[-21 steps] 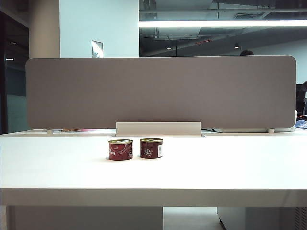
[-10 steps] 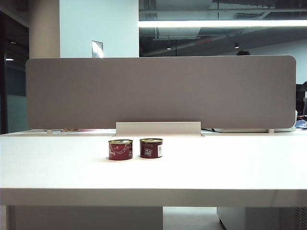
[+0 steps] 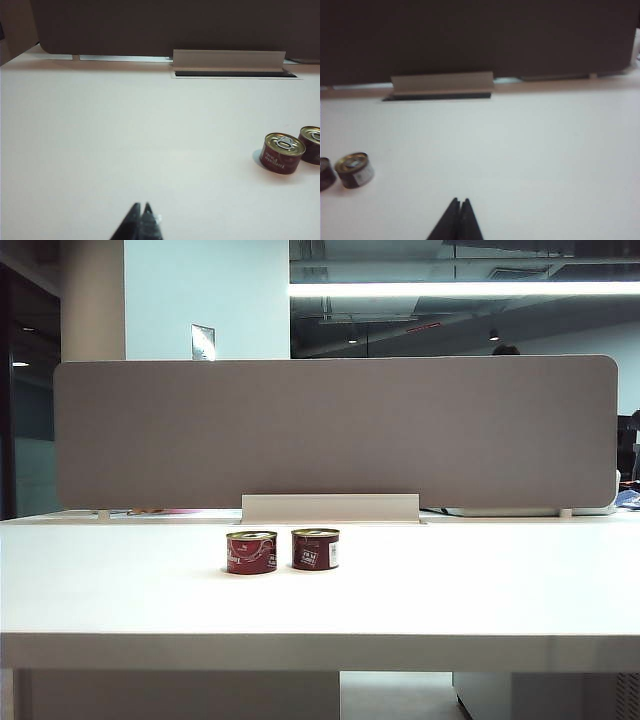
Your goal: Stack a can of tomatoes on the right onto the can of tomatoes on the left.
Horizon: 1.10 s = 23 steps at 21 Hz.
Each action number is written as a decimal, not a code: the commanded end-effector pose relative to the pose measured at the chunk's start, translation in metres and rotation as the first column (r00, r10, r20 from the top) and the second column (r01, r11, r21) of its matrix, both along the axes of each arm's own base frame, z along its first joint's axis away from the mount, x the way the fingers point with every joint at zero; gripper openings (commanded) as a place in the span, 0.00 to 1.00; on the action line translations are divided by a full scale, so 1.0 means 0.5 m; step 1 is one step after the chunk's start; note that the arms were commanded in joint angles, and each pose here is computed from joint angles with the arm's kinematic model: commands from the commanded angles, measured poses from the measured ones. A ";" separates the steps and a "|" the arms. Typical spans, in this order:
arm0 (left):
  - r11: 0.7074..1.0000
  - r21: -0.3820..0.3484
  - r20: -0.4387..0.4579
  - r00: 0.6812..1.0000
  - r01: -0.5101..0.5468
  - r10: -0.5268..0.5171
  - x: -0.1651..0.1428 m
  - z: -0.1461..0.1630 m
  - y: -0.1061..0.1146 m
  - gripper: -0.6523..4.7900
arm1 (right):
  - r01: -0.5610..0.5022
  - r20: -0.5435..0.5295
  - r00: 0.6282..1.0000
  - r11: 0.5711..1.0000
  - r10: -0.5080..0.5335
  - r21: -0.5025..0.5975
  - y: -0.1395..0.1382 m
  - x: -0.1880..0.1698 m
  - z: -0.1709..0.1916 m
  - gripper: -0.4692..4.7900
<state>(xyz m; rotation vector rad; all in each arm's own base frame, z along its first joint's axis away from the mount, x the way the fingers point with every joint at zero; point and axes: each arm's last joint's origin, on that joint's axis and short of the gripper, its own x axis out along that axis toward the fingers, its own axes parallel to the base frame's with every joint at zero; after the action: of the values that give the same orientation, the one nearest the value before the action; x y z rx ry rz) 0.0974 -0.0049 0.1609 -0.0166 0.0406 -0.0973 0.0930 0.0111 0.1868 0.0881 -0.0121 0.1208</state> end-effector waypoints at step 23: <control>1.000 0.001 0.016 1.000 -0.001 0.001 0.000 0.005 0.000 0.11 | -0.245 -0.353 0.911 0.969 0.213 -0.046 0.075 0.278 0.150 0.09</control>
<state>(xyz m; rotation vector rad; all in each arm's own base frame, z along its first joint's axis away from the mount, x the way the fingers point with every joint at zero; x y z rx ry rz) 0.0973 -0.0049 0.1609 -0.0169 0.0403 -0.0969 0.2246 0.0472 0.2558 0.0215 0.3983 0.3301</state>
